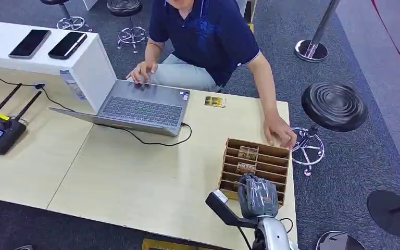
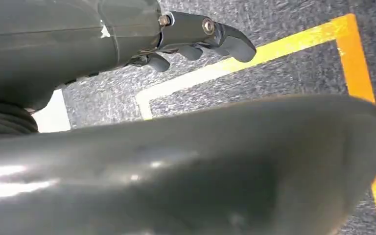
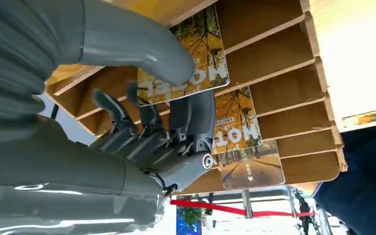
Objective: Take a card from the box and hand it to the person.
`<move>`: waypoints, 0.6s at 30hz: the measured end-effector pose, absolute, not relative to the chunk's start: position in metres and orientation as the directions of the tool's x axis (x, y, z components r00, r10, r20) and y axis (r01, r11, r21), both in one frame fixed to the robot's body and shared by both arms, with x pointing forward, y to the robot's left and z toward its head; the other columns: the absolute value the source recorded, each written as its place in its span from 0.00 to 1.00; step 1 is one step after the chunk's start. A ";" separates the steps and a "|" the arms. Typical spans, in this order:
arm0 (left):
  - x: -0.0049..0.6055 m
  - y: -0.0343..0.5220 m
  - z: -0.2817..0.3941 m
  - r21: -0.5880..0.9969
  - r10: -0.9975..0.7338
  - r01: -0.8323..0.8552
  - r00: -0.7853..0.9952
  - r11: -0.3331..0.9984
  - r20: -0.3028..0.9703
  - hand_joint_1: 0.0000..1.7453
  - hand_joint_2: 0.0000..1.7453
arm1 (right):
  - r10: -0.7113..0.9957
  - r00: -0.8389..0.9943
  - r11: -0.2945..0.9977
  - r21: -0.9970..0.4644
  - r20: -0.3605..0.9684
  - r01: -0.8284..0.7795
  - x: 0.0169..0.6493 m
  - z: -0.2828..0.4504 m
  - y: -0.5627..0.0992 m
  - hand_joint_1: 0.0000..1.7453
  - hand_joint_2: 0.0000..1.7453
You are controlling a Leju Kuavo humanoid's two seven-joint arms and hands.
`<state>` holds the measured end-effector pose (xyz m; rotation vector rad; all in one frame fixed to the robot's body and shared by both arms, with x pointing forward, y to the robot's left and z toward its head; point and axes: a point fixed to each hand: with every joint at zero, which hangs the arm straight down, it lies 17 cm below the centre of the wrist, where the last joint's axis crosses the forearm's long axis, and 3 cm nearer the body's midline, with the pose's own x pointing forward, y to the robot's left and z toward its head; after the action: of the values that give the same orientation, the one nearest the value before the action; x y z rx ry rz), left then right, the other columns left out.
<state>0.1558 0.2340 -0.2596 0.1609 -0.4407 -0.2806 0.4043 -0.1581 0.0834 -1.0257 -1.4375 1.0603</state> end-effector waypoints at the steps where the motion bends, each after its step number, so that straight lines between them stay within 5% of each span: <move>1: 0.156 0.235 -0.259 0.222 -0.309 0.236 0.864 0.946 0.397 0.00 0.00 | 0.965 -0.105 0.247 -0.967 0.241 0.057 0.404 0.084 -0.158 1.00 1.00; 18: 0.155 0.239 -0.260 0.236 -0.311 0.233 0.869 0.943 0.384 0.00 0.00 | 0.954 -0.121 0.290 -0.948 0.274 0.135 0.411 0.112 -0.158 1.00 1.00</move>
<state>0.1552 0.2387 -0.2601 0.1854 -0.4314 -0.2857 0.4114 -0.1583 0.1115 -1.0487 -1.5164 0.9877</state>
